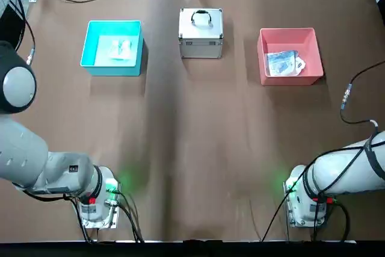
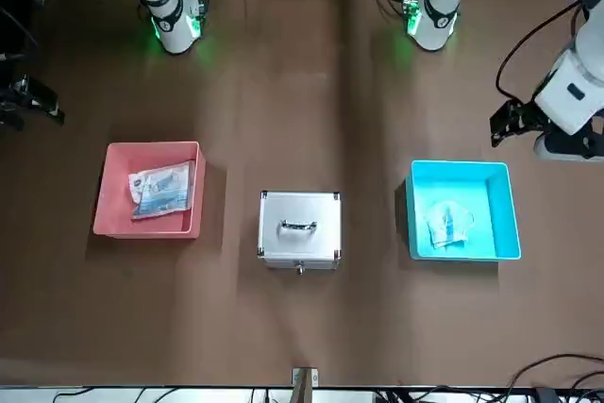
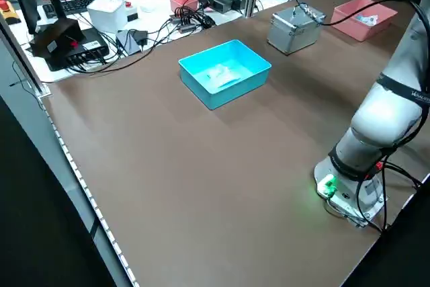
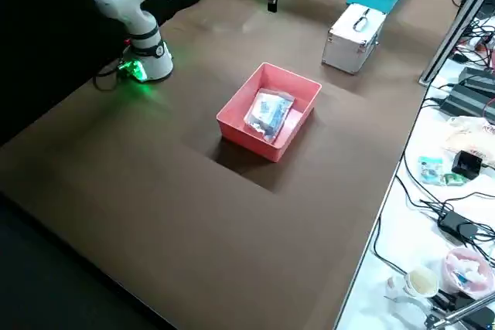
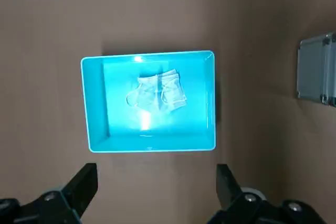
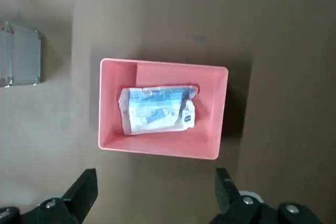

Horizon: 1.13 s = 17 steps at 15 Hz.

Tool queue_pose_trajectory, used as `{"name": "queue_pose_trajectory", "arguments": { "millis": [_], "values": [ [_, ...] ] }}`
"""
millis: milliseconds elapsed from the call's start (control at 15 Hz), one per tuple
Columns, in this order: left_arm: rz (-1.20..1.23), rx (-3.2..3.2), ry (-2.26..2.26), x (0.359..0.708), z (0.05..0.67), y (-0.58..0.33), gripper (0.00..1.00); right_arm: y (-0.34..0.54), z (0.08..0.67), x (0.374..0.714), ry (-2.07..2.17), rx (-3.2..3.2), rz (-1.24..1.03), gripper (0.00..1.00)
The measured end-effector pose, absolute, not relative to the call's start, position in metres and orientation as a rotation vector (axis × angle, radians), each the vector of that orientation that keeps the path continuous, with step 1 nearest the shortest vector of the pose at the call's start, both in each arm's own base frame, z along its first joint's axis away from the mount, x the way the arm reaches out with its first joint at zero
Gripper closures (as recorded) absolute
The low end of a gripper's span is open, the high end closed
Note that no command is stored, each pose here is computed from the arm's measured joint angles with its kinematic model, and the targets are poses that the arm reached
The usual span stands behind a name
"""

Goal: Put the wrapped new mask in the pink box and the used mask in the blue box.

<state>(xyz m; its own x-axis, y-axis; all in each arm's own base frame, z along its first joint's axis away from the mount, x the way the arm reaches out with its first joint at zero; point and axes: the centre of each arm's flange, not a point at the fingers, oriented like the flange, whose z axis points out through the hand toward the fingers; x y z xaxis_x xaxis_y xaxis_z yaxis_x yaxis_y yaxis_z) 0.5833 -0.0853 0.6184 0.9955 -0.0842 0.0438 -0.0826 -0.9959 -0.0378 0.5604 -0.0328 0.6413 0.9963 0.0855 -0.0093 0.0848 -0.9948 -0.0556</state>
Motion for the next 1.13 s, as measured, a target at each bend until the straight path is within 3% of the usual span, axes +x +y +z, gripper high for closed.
{"name": "queue_pose_trajectory", "arguments": {
  "millis": [1133],
  "values": [
    [-0.102,-3.106,0.086,0.560,0.652,-0.077,0.00,-0.033,0.639,0.563,-0.131,-3.107,-0.001,0.01]
  ]
}}
